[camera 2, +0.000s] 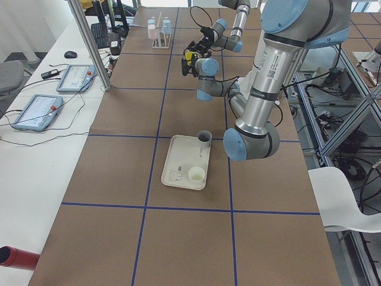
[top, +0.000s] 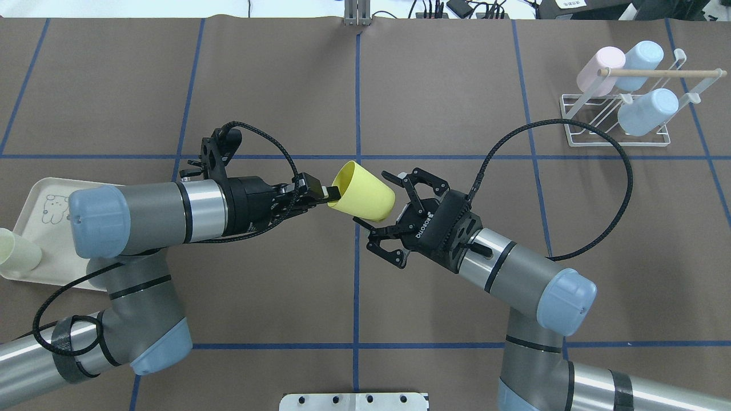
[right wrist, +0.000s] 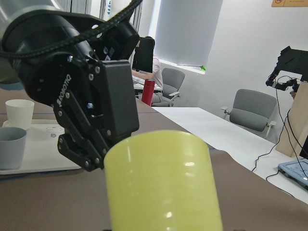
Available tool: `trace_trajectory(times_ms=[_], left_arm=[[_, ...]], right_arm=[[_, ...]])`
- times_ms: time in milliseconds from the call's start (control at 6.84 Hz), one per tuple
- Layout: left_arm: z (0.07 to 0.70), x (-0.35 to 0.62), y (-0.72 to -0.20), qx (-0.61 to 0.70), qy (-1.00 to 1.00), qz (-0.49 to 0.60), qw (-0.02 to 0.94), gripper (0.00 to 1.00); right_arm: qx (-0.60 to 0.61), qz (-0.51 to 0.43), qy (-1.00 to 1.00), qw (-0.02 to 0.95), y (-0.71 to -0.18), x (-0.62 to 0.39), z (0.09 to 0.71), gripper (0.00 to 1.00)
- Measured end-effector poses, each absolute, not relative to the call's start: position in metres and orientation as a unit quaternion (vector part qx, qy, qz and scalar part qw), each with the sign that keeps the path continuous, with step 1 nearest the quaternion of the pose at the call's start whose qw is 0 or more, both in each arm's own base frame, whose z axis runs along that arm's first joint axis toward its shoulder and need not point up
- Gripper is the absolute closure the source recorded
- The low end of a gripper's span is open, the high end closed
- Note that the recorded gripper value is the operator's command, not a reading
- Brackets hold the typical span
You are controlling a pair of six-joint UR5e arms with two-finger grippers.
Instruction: Transfer IKEA cup to right arm and place on rack
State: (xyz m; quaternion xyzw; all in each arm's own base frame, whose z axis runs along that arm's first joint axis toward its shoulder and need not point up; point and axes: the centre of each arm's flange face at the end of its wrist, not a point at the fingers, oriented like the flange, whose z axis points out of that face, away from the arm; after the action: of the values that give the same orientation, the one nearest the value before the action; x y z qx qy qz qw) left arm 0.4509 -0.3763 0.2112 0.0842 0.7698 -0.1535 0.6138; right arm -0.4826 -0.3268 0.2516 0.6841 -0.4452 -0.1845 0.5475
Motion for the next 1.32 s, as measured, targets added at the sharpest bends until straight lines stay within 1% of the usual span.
trace_trajectory(times_ms=[146,292,438,585,731,877,1315], left_arm=[[0.211,0.451,-0.377,0.084,0.77,-0.154,0.614,0.98],[0.211,0.451,-0.377,0.084,0.77,-0.154,0.614,0.19],[0.211,0.45,-0.377,0.089,0.77,-0.15,0.614,0.0],[0.209,0.447,-0.378,0.105,0.769,-0.141,0.615,0.0],[0.208,0.444,-0.379,0.121,0.768,-0.132,0.615,0.0],[0.208,0.44,-0.381,0.132,0.766,-0.126,0.616,0.0],[0.216,0.419,-0.398,0.15,0.759,-0.11,0.625,0.0]], right_arm=[[0.684,-0.184,-0.446,0.547,-0.326,-0.482,0.251,0.56],[0.684,-0.183,-0.446,0.547,-0.326,-0.482,0.25,0.59],[0.685,-0.182,-0.446,0.547,-0.326,-0.481,0.25,0.63],[0.684,-0.183,-0.445,0.548,-0.327,-0.481,0.251,0.73],[0.682,-0.186,-0.443,0.552,-0.327,-0.482,0.254,0.92],[0.679,-0.189,-0.437,0.559,-0.33,-0.483,0.257,1.0],[0.682,-0.182,-0.416,0.573,-0.354,-0.467,0.256,1.0]])
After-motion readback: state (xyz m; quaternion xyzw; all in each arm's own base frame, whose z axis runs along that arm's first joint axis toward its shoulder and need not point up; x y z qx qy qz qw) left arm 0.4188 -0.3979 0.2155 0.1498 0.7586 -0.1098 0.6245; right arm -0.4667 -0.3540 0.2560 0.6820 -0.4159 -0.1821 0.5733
